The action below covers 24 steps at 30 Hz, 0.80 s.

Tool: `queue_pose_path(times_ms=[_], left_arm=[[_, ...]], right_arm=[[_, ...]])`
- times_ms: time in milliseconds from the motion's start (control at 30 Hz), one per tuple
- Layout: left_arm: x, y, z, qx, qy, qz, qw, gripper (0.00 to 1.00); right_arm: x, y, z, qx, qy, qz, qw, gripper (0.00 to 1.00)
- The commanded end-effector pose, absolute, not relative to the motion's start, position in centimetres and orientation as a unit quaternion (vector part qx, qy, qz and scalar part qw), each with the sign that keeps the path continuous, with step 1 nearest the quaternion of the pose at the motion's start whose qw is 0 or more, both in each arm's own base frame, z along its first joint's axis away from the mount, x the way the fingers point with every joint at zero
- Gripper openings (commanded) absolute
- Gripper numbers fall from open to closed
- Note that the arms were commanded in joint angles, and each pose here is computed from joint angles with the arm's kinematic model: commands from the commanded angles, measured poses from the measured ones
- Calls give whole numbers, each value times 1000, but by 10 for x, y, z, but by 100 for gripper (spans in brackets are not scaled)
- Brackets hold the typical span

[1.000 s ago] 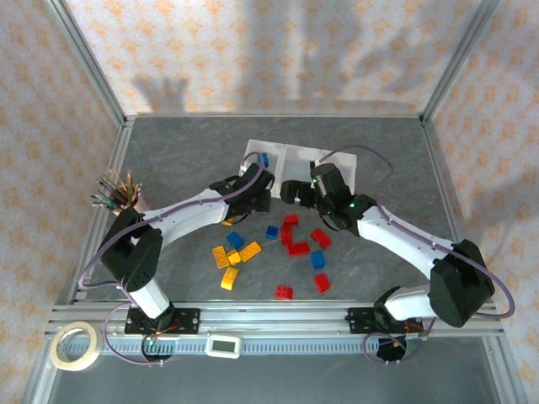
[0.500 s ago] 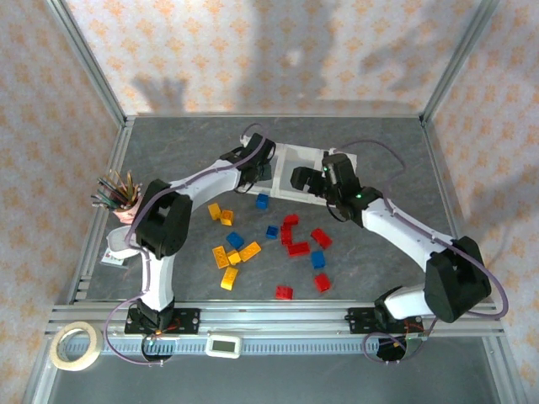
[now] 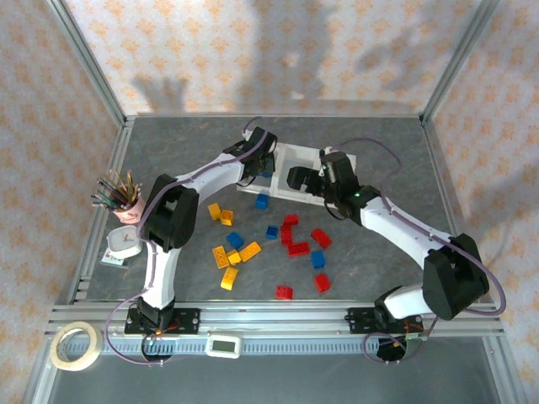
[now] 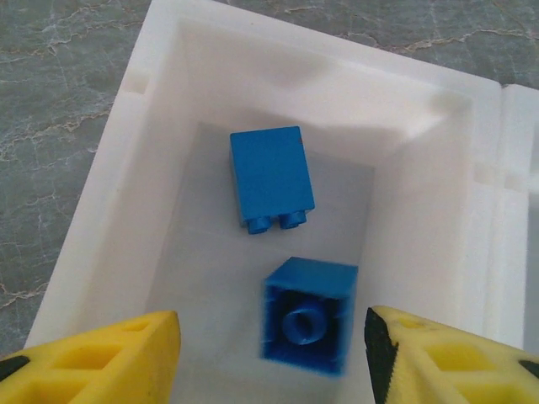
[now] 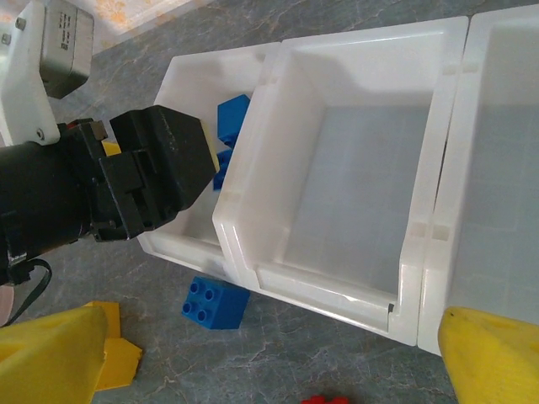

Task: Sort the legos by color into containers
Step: Place the lego in the container, then pick up the lego from the center of the table.

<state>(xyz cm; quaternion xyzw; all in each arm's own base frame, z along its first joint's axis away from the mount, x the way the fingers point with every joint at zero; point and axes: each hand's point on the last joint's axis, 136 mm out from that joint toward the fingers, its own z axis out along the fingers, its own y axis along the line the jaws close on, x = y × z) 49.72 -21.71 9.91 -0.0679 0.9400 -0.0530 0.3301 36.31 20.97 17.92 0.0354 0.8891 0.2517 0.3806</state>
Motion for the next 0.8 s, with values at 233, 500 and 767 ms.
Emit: queue_pose_path(times_ms=[233, 500, 767], left_arm=[[447, -209, 150, -65, 928, -129, 343, 62], [397, -209, 124, -49, 938, -135, 317, 64], [381, -220, 95, -30, 940, -118, 317, 67]], right_arm=[[350, 217, 188, 2, 886, 278, 372, 100], [326, 218, 147, 3, 894, 302, 331, 100], [315, 213, 121, 18, 898, 304, 317, 100]])
